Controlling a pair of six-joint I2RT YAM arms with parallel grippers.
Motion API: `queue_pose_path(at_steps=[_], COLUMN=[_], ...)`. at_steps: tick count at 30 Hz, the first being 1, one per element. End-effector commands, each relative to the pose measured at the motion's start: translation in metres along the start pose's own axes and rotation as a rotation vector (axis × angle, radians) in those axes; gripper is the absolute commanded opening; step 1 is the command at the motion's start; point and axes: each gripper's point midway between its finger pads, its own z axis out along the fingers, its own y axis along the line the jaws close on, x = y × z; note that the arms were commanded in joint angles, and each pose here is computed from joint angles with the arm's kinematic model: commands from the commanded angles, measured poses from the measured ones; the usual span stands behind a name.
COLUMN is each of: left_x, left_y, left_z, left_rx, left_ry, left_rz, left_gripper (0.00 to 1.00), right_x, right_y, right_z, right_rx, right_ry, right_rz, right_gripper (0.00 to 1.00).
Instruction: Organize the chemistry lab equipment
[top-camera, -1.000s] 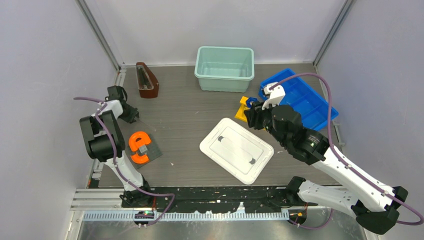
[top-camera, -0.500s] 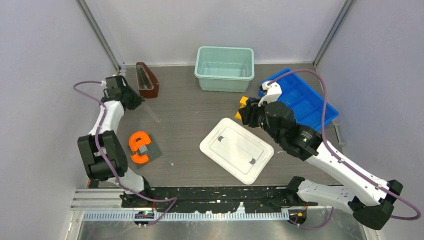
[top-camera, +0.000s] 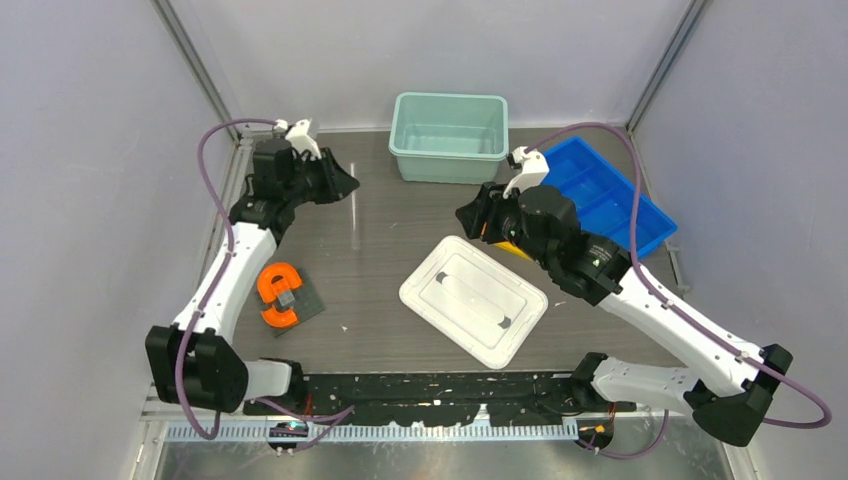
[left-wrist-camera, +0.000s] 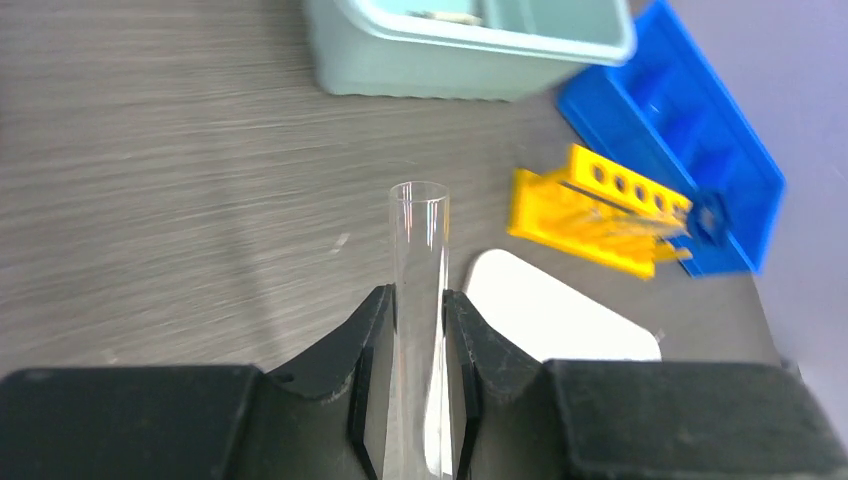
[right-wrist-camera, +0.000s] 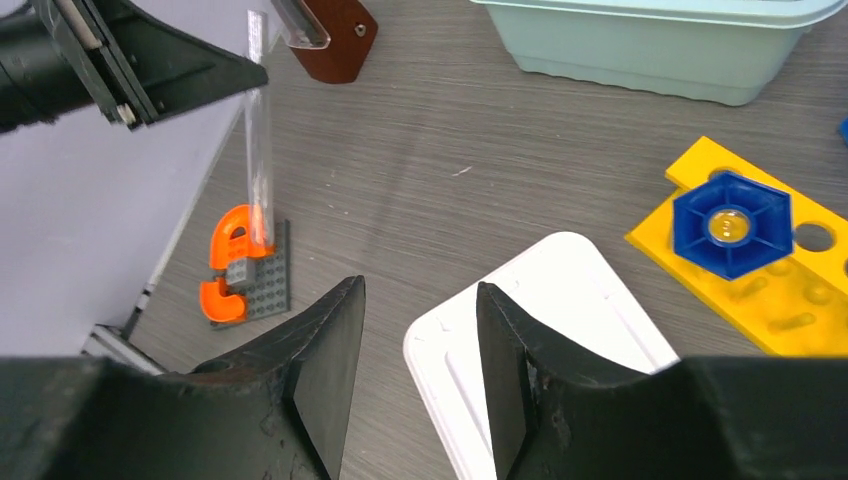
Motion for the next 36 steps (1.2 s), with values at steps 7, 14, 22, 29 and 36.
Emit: queue_pose_path(at_steps=[7,14,22,29,36], left_x=[0.029,0.064,0.08,0.087,0.092], left_y=[-0.11,-0.138,-0.146,-0.148,-0.15], left_z=[-0.039,-0.06,-0.066,-0.064,-0.066], left_rx=[0.402,0.517,0.565,0.584,0.597], left_ry=[-0.039,-0.024,-0.038,-0.019,-0.014], left_rz=[0.441,0.586,0.625,0.626,0.642], left_gripper=[0.18,0.18,0.18,0.18,0.18], right_x=[-0.038,-0.034,-0.002,0.018,0.026], right_y=[0.059,0.075,0.095,0.093,0.092], right_z=[0.002,0.011,0.03,0.053,0.068], right_rx=[-0.272,-0.338,-0.431,-0.404,-0.391], right_ry=[0.082,0.185,0.385,0.445,0.46], right_rz=[0.206,0.301,0.348,0.38,0.402], right_gripper=[0.54,0.59,0.64,0.61,0.55])
